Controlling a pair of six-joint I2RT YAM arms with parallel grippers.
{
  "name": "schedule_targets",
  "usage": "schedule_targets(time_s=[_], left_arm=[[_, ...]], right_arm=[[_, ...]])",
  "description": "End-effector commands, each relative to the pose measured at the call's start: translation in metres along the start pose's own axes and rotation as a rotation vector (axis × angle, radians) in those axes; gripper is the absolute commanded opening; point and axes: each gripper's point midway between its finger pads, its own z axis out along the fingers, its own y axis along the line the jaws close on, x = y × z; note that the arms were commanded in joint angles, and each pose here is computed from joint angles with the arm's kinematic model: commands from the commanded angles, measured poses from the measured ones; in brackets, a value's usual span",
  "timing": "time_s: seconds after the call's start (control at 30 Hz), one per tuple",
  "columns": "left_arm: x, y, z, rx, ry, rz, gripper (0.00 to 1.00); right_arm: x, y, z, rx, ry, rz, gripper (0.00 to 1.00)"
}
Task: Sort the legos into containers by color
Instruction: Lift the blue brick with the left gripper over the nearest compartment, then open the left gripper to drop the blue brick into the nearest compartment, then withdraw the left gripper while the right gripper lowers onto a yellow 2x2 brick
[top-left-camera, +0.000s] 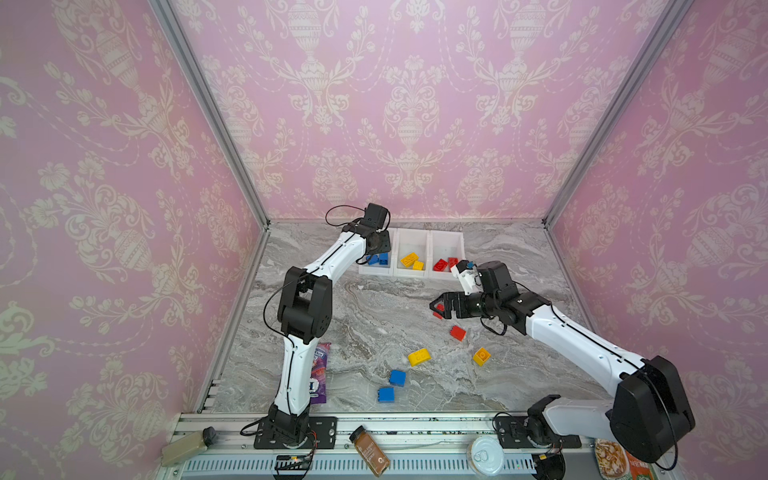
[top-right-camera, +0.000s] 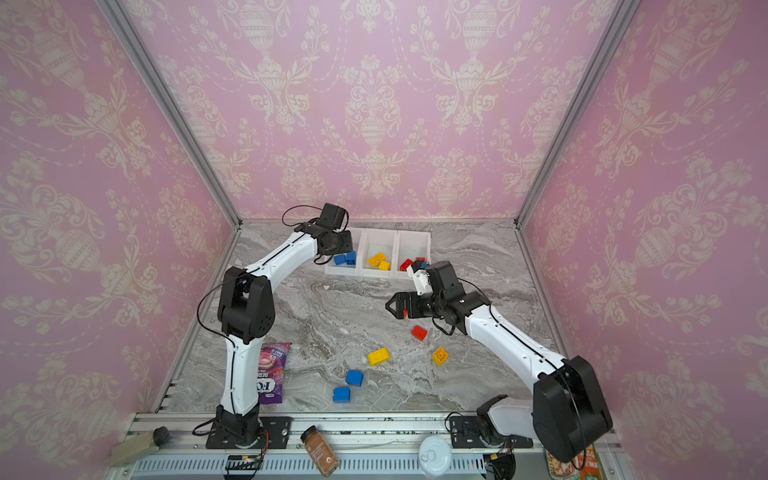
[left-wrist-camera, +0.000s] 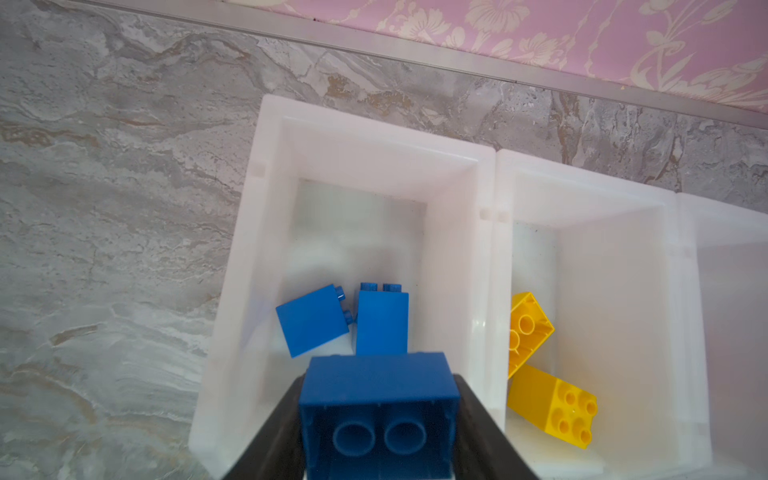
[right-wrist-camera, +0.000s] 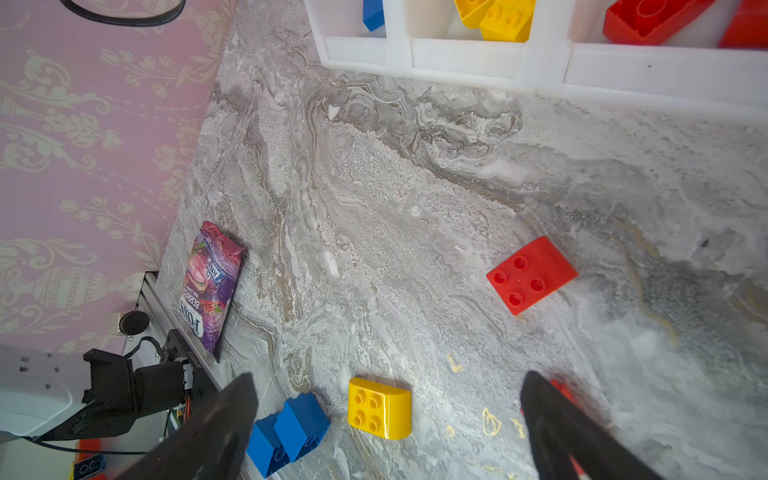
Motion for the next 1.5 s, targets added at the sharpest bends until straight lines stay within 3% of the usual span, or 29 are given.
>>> schedule_targets(time_s=[0.0, 0.07, 0.2, 0.3, 0.93, 1.47], left_arm=[[-0.007, 0.007, 0.004, -0.033, -0.004, 0.045, 0.49], [-0.006, 0.011, 0.008, -0.042, 0.005, 0.047, 0.53], [-0.004, 0.016, 0.009, -0.061, 0.013, 0.055, 0.73], [-0.004, 0.018, 0.007, -0.065, 0.005, 0.056, 0.80], [-0.007, 0.010, -0.038, 0.015, -0.072, 0.036, 0.90], [0.035, 0.014, -0.088, 0.108, -0.058, -0.014, 0.99]], right_arm=[[0.003, -0.008, -0.010, 0.046, -0.004, 0.028, 1.00], [0.005, -0.013, -0.012, 0.068, 0.001, 0.036, 1.00], [0.007, -0.021, -0.013, 0.103, 0.008, 0.057, 1.00], [0.008, -0.026, -0.014, 0.126, 0.010, 0.073, 1.00], [0.037, -0.073, -0.041, 0.440, 0.120, 0.144, 1.00], [0.106, -0.091, -0.037, 0.632, 0.319, 0.145, 1.00]])
